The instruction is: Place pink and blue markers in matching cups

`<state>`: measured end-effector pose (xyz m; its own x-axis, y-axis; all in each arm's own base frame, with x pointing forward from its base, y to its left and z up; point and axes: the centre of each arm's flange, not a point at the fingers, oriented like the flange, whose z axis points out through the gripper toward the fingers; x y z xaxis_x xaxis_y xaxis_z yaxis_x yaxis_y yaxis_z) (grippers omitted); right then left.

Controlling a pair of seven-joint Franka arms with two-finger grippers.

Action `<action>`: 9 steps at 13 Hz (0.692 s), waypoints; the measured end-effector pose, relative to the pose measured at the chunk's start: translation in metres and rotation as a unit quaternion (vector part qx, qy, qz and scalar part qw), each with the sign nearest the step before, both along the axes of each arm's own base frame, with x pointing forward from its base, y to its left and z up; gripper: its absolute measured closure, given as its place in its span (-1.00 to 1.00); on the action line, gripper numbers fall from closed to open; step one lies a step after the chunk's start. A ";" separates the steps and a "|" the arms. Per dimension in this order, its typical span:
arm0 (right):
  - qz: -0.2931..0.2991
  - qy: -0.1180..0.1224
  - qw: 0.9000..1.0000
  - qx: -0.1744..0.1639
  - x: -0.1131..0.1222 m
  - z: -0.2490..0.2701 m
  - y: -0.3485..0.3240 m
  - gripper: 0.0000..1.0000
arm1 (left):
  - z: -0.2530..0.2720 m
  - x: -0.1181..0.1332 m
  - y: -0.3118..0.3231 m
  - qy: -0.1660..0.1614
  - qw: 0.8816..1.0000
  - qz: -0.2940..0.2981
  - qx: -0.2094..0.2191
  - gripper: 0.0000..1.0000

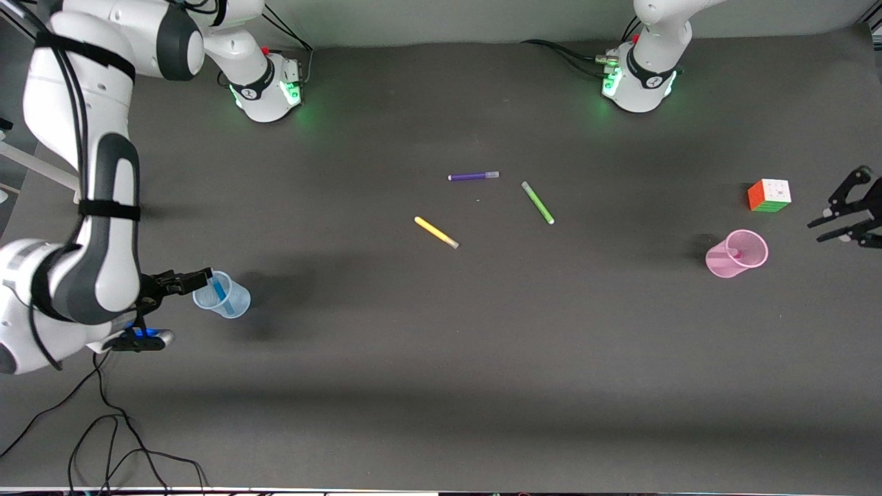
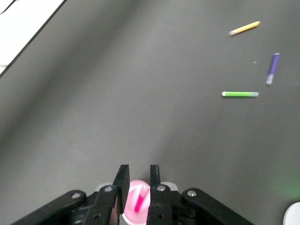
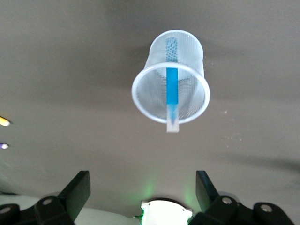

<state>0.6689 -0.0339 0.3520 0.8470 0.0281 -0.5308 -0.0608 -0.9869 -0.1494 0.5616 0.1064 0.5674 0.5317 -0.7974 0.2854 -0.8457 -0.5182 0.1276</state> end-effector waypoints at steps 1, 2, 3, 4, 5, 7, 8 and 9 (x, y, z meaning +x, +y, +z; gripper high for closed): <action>-0.014 -0.012 1.000 -0.010 -0.001 0.020 0.002 -1.00 | 0.020 -0.006 -0.031 0.008 0.999 0.025 0.032 0.48; -0.030 -0.024 0.999 -0.020 -0.002 0.041 0.006 -1.00 | 0.035 -0.012 -0.061 0.017 0.997 0.052 0.059 0.48; -0.045 -0.037 0.998 -0.031 -0.005 0.062 0.010 -1.00 | 0.047 -0.018 -0.092 0.021 0.993 0.080 0.083 0.47; -0.053 -0.052 0.996 -0.043 -0.008 0.081 0.015 -1.00 | 0.054 -0.023 -0.121 0.024 0.989 0.102 0.102 0.46; -0.060 -0.069 0.994 -0.055 -0.013 0.098 0.021 -1.00 | 0.057 -0.027 -0.149 0.026 0.985 0.123 0.117 0.44; -0.070 -0.106 0.989 -0.070 -0.027 0.122 0.033 -1.00 | 0.055 -0.032 -0.193 0.033 0.977 0.163 0.131 0.41; -0.068 -0.124 0.987 -0.075 -0.034 0.130 0.037 -1.00 | 0.054 -0.035 -0.209 0.037 0.972 0.187 0.137 0.41; -0.066 -0.140 0.985 -0.077 -0.042 0.136 0.040 -1.00 | 0.052 -0.037 -0.224 0.040 0.966 0.215 0.141 0.39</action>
<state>0.6270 0.0061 0.4881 0.9518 -0.1554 -0.2643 -0.1687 -0.9853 -0.0281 0.5244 -0.1173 0.6196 0.8423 -0.5379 0.0335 -0.5378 -0.8430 -0.0129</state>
